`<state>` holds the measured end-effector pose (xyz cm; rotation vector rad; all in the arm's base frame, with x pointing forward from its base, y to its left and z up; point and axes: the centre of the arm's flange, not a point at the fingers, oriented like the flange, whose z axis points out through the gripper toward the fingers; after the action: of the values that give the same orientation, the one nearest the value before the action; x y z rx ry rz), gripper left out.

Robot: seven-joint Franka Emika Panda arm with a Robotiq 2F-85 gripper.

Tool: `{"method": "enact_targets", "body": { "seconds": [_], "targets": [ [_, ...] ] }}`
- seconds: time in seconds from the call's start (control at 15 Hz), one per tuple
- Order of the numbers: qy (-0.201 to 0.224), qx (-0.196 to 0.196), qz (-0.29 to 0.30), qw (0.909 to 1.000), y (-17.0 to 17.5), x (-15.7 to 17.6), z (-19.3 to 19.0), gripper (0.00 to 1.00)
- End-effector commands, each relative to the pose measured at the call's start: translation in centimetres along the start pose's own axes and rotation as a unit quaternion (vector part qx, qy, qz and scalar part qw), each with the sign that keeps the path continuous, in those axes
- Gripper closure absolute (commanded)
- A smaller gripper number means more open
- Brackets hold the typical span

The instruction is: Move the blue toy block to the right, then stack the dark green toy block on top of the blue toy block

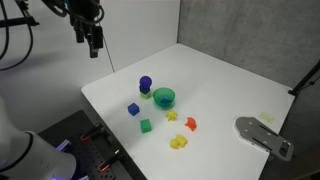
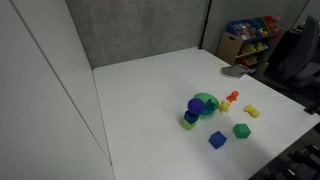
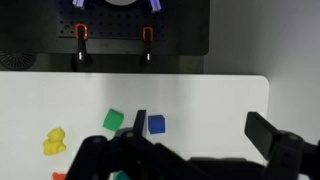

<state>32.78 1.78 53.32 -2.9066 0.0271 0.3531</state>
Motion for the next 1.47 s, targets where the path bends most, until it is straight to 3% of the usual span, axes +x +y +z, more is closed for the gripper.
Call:
{"method": "enact_targets", "body": {
  "seconds": [0.0,0.2,0.67,1.0,1.4],
  "targets": [
    [0.000,0.000,0.000,1.0000,0.0,0.0,0.0,0.00],
    [0.000,0.000,0.000,1.0000,0.0,0.0,0.0,0.00],
    [0.087,-0.023,0.053,0.9945,0.2,5.3,0.9,0.00],
    [0.103,-0.043,0.064,0.9917,0.6,9.6,6.1,0.00],
    [0.092,-0.097,0.060,0.9892,1.3,13.4,16.0,0.00]
  ]
}}
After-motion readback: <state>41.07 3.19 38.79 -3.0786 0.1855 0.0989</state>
